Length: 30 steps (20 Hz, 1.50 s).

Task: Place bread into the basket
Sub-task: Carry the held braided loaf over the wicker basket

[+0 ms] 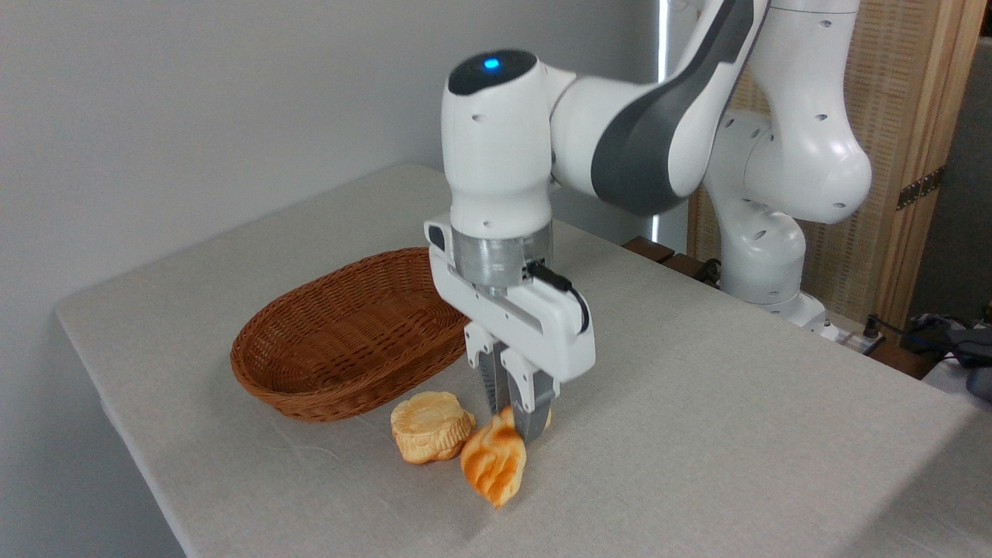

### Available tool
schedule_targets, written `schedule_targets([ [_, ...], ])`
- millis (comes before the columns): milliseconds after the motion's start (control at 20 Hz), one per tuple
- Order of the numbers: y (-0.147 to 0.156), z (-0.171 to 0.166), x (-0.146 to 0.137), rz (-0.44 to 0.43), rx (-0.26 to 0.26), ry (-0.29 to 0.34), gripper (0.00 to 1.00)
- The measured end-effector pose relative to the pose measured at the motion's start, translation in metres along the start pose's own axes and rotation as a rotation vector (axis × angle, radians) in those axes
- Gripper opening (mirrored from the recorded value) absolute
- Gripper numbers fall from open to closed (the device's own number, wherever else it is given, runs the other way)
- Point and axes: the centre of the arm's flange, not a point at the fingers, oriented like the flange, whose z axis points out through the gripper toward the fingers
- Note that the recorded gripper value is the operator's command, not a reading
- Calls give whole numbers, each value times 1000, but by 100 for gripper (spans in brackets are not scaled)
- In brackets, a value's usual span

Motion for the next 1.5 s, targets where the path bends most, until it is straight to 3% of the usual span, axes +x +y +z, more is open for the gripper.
schedule_targets([
  [150, -6, -50, 5, -30, -85, 0, 12],
  [300, -8, -92, 13, -67, -137, 63, 12],
  [400, -5, -103, 21, -122, -164, 107, 13],
  [700, 43, -93, 90, -258, -220, 111, 13],
  [1050, 75, -64, 193, -462, -210, 156, 19],
  [1250, 94, -50, 219, -509, -222, 163, 32],
  [1350, 101, -48, 224, -504, -227, 159, 63],
  [1500, 105, -46, 226, -499, -231, 154, 72],
])
